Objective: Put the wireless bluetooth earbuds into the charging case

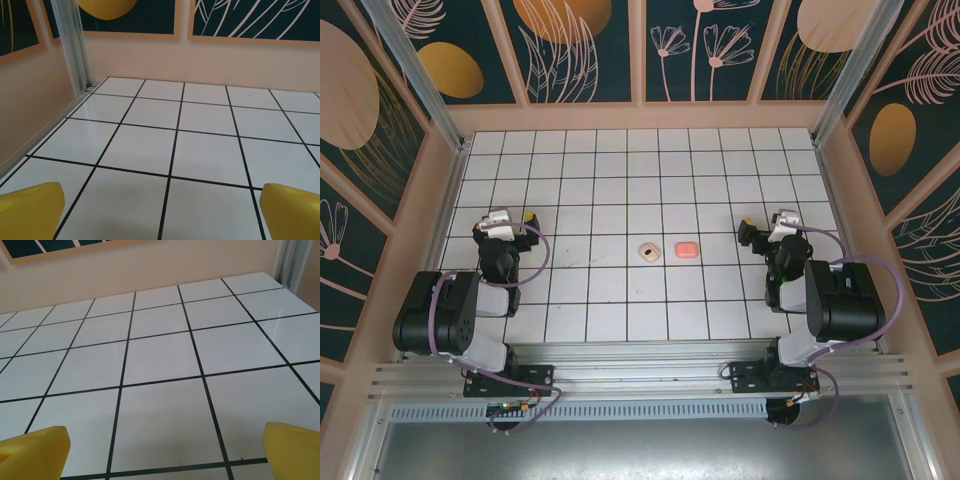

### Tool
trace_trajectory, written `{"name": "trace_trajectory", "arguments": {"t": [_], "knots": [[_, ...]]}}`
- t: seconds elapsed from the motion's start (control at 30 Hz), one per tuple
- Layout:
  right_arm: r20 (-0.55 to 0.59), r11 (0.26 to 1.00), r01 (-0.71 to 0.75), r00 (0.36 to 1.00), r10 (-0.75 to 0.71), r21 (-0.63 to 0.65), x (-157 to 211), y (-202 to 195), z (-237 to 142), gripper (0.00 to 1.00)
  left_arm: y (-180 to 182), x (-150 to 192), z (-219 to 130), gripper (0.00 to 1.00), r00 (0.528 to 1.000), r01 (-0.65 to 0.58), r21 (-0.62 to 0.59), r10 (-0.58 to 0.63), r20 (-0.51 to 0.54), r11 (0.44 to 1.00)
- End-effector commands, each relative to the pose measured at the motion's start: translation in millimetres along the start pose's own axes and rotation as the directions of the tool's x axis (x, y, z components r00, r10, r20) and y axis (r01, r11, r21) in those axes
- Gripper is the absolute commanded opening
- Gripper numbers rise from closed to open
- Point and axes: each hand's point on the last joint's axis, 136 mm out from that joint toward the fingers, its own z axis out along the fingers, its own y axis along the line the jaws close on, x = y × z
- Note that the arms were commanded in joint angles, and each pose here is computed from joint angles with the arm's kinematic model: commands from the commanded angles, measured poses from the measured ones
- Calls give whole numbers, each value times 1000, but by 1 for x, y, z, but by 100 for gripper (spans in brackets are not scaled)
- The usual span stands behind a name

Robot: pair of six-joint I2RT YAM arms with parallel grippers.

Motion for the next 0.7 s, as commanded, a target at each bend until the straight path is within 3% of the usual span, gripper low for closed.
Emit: {"name": "trace_trajectory", "arguments": {"t": [0.0, 0.67], "knots": [[70, 1000, 8, 998, -6, -22, -20, 4, 2, 99, 0, -7, 1, 99, 1000, 20, 8, -21, 23, 1000], [69, 1000, 6, 998, -4, -22, -20, 4, 2, 99, 0, -7, 1, 99, 999, 21, 8, -21, 23, 1000]]}}
